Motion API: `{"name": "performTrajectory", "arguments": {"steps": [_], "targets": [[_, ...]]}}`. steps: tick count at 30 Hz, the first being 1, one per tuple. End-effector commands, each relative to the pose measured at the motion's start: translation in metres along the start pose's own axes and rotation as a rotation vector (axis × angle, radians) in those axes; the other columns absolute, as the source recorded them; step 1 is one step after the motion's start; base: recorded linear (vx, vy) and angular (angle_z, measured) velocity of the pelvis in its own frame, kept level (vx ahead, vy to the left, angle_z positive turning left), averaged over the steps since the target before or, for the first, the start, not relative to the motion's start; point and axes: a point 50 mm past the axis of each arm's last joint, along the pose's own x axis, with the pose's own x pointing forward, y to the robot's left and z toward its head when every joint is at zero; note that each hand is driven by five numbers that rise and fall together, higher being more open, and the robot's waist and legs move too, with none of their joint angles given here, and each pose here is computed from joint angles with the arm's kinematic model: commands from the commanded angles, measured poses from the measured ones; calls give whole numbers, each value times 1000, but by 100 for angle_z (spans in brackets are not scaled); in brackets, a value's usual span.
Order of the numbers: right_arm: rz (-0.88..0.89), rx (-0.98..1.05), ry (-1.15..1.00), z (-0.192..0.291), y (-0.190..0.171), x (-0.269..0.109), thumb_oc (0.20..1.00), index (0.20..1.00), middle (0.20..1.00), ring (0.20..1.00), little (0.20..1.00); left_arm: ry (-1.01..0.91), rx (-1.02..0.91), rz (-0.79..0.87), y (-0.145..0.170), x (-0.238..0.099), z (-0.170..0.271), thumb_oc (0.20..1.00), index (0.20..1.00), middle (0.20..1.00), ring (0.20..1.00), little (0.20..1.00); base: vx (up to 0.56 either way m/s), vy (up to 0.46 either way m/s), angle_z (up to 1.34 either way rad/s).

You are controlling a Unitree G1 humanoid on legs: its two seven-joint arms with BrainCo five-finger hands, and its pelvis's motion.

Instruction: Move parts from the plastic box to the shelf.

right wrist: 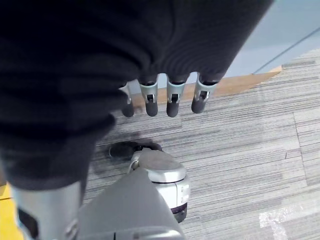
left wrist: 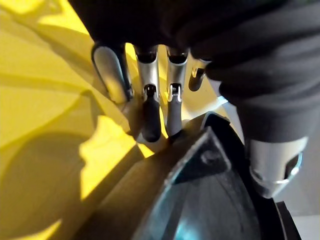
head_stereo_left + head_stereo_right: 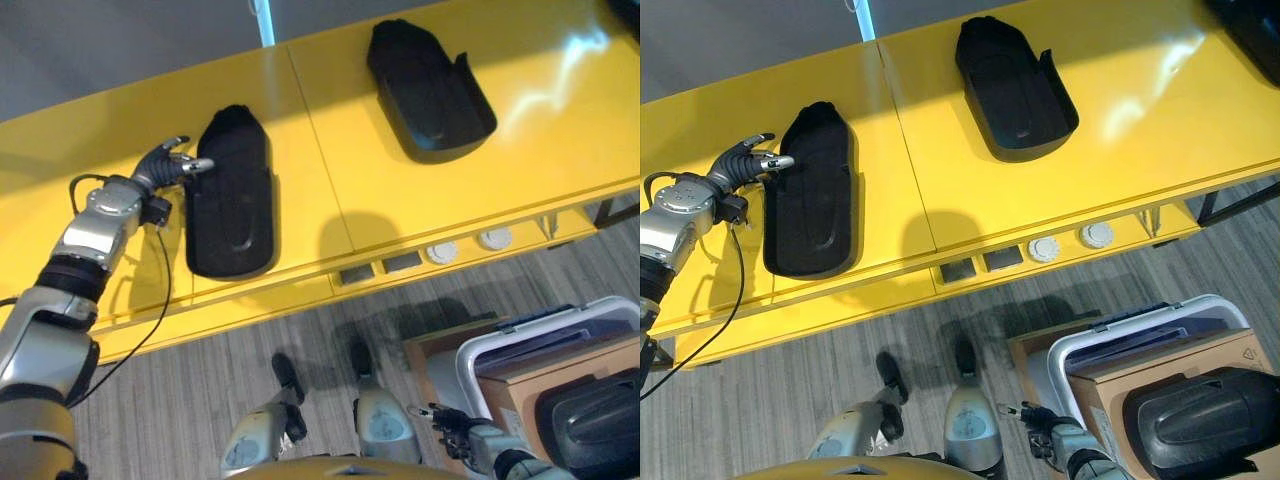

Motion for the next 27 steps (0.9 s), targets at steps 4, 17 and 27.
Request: {"name": "performTrajectory", "arguments": {"steps": [4, 17, 27], "targets": [[37, 13, 134, -38, 15, -1, 1000, 1000, 1000, 1000, 1000, -99, -64, 243, 10, 7, 14, 1000, 1000, 1000, 1000, 1000, 76, -60, 12], [77, 32, 224, -59, 38, 0, 1000, 1000, 1000, 1000, 1000, -680, -97, 268, -13, -47, 85, 1000, 1000, 1000, 1000, 1000, 8, -16, 1], [81, 5, 260, -59, 47, 2, 1000, 1000, 1000, 1000, 1000, -688, -345, -49, -76, -95, 23, 200, 200, 200, 200, 200, -30, 8, 16]]}}
